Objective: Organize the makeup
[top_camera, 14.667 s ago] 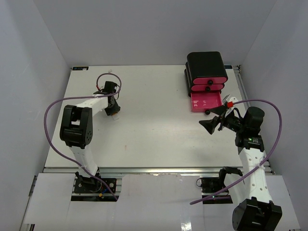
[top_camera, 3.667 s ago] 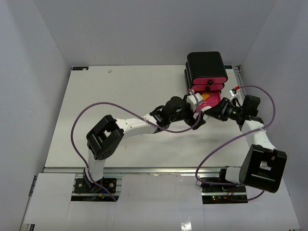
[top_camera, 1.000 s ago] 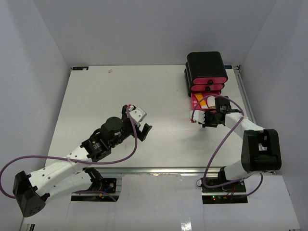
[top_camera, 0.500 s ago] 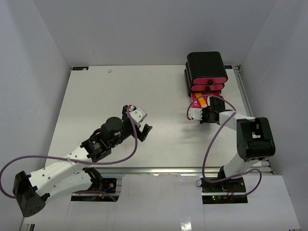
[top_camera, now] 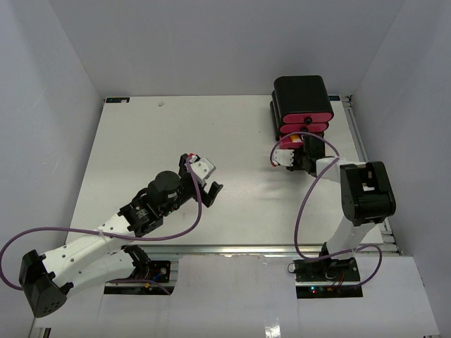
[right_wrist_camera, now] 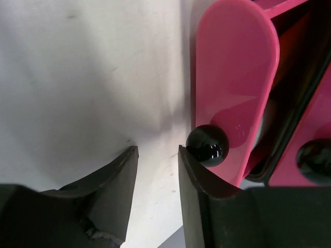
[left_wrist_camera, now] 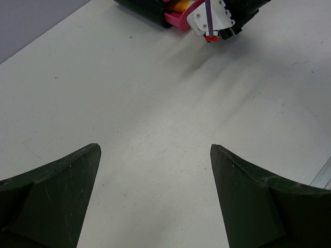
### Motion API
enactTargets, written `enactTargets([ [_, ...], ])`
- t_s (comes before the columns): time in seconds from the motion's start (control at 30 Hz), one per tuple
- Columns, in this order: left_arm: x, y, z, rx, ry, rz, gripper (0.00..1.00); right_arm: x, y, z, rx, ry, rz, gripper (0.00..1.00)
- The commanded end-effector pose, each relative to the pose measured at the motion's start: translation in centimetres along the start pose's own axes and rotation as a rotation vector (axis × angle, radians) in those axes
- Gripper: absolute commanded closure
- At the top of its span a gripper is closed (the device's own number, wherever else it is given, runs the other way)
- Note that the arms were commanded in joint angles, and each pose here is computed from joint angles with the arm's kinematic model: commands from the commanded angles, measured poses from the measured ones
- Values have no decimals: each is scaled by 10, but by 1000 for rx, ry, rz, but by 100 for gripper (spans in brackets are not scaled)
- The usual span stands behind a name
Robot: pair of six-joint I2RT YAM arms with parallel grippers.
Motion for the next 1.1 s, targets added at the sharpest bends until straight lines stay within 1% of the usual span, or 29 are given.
enactTargets([
  [0.0,0,3,0,8,1,-6,2,0,-25,-12,-64,38,2,52],
  [0.33,-1,5,-1,18,6,-5,2,1,-43,-34,-62,48,-23,38],
  [0.43,-1,6,-1,22,8,-6,2,2,-44,-34,-35,37,-38,37],
  [0.6,0,6,1,21,0,-6,2,9,-36,-13,5,-7,-58,37],
  [0.63,1,6,1,21,-3,-5,2,12,-26,-6,49,-43,-69,37],
  [0.7,2,6,2,17,-6,-3,2,20,-22,13,63,-105,-108,37],
  [0.77,3,5,2,8,-8,-3,2,27,-18,40,94,-145,-187,36],
  [0.8,3,5,2,5,-7,-1,2,32,-18,52,106,-184,-240,34],
  [0.83,3,5,2,2,-8,0,2,37,-17,65,118,-213,-293,29],
  [0.9,3,4,2,-5,-10,2,2,45,-15,94,144,-249,-405,13],
  [0.93,3,4,2,-7,-10,2,2,49,-13,107,153,-277,-454,10],
  [0.97,2,4,2,-7,-8,3,2,54,-11,119,160,-309,-499,10],
  [1.07,1,3,1,-7,-5,8,2,63,-7,159,106,-399,-624,10],
])
Point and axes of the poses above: each gripper's point midway between its finger pads, its own z axis back along the fingers, its own y axis along the line the jaws close on, x = y × z, the point moved 8 cm from there along z, back along the fingers, and after that the axes turned 3 degrees about z, right-handed, at the moved point
